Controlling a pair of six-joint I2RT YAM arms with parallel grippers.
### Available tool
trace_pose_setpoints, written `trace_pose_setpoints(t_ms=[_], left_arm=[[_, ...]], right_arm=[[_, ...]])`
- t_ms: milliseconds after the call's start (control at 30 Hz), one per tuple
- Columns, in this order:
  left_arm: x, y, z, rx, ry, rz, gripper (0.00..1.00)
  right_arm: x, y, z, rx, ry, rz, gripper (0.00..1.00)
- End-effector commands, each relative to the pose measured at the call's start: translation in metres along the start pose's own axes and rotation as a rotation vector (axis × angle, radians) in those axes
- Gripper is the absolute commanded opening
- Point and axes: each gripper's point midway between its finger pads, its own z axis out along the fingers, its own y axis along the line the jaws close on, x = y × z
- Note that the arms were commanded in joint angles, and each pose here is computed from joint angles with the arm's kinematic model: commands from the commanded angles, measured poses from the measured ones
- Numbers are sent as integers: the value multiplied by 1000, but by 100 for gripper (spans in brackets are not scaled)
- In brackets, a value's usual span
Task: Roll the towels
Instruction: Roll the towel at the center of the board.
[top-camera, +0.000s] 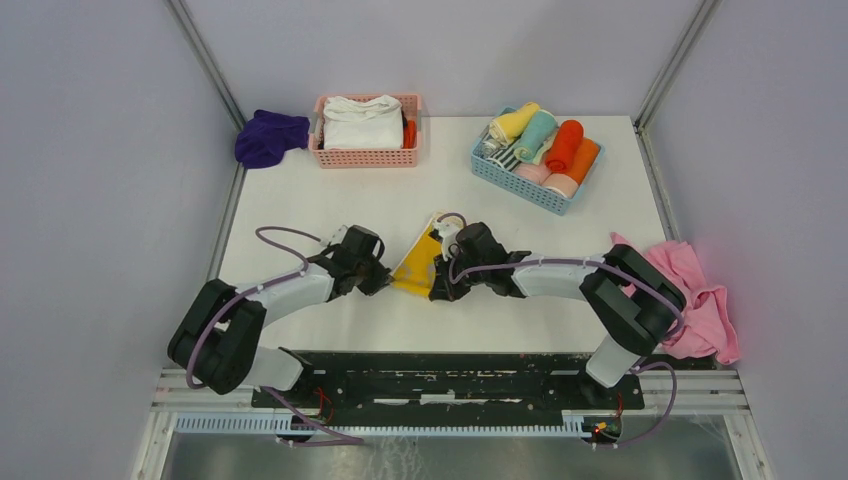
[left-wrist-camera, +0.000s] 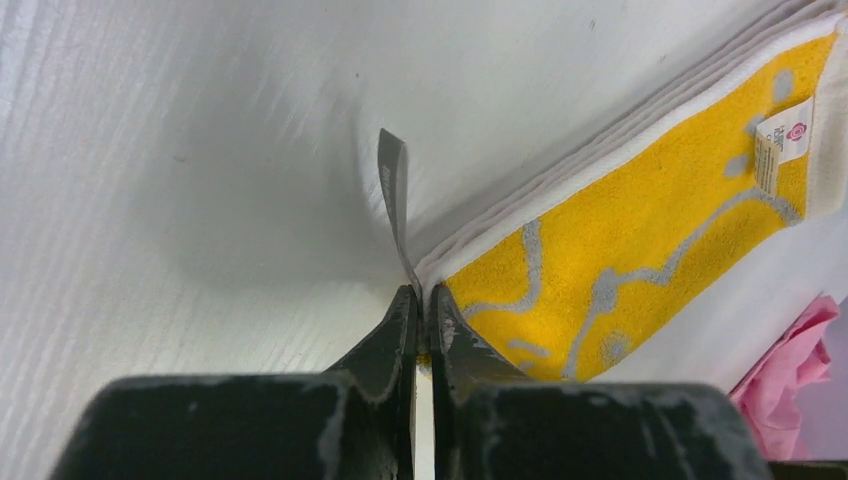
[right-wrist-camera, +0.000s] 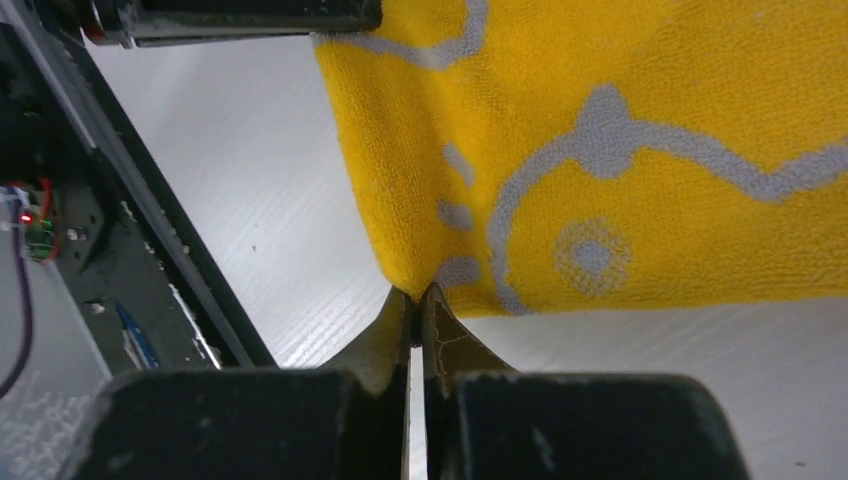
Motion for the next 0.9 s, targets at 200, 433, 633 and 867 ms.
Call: trace_pose_setpoints(t_ms=[200,433,633,867], left_arm=[[-28,-8,-18,-24,-106,124,33],[-43,-8,-28,4,-133,140,53],[-49,16,-37,54,-92,80,58],[-38,41,-44,75,-77,90,63]], right_arm=[[-3,13,6,-245,46,287,6],[3,1,13,-297,84,437,7],[-1,-5,14,-343,87,519,8],[-2,-12,15,-358,96,579,8]])
